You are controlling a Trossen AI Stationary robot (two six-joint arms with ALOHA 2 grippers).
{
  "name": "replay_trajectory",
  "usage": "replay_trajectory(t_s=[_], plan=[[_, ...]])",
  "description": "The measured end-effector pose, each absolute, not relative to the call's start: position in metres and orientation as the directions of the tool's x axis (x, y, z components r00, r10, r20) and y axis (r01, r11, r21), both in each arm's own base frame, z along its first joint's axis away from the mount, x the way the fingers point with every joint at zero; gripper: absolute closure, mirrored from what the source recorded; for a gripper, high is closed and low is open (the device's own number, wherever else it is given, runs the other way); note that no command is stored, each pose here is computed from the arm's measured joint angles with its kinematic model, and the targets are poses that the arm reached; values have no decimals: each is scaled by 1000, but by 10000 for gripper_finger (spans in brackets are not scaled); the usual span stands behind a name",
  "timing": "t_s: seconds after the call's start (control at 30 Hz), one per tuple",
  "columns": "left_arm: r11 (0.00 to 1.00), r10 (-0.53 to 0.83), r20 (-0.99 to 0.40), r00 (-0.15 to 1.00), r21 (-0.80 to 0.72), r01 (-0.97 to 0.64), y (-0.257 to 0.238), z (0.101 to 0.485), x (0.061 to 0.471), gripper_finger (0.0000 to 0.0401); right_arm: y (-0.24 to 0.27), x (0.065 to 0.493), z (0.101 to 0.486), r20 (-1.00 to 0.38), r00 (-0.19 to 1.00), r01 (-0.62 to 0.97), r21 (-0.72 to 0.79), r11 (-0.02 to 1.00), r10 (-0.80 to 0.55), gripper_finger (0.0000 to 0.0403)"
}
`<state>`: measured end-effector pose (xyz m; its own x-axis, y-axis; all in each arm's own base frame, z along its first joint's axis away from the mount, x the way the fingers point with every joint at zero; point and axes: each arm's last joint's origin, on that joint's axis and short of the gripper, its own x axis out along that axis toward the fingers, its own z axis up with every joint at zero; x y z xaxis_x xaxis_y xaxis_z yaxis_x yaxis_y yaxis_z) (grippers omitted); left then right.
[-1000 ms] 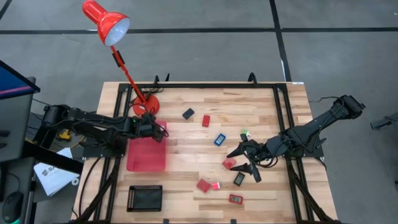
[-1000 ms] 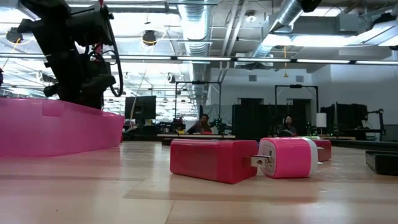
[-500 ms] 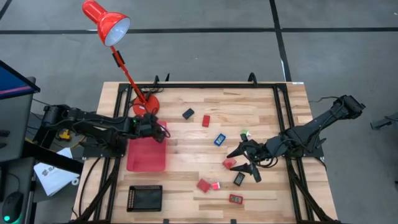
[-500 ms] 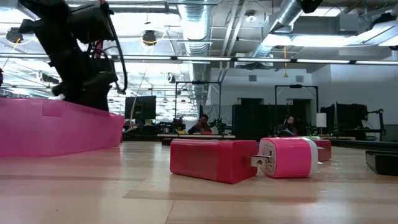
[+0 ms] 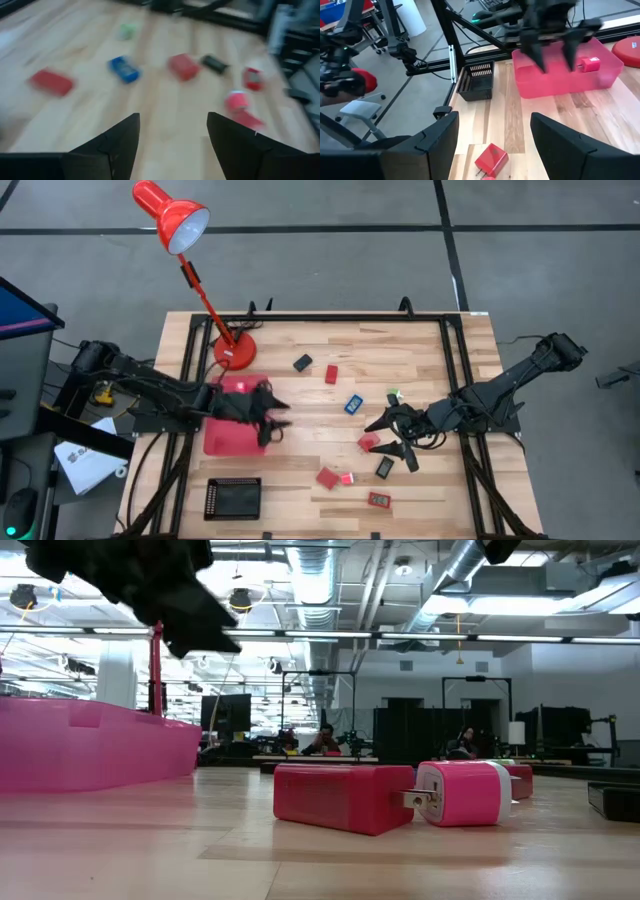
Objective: Pick & Place Office items
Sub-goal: Put the left red charger adapter into the red bin
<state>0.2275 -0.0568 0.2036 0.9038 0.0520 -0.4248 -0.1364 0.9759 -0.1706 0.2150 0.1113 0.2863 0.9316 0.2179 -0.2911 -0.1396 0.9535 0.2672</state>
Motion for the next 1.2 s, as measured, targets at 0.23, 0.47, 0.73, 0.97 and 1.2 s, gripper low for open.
replay_trajectory(t_s=[0.23, 0.47, 0.73, 0.97, 1.2], plan=[[996, -19, -486, 874, -82, -24, -97, 175, 265, 185, 111, 215, 287, -281, 941, -115, 263, 958, 190, 163], [979, -48, -548, 835, 138, 148, -136, 154, 314, 146, 111, 215, 288, -275, 942, -109, 287, 952, 191, 163], [962, -174, -537, 825, 85, 258, -152, 158, 330, 92, 117, 212, 288, -272, 938, -124, 313, 942, 214, 163], [946, -248, -552, 796, 38, 321, -158, 148, 338, 75, 124, 208, 289, -257, 945, -118, 305, 945, 201, 163], [947, -232, -565, 792, 56, 316, -157, 129, 351, 75, 131, 204, 291, -241, 951, -116, 299, 947, 193, 163]])
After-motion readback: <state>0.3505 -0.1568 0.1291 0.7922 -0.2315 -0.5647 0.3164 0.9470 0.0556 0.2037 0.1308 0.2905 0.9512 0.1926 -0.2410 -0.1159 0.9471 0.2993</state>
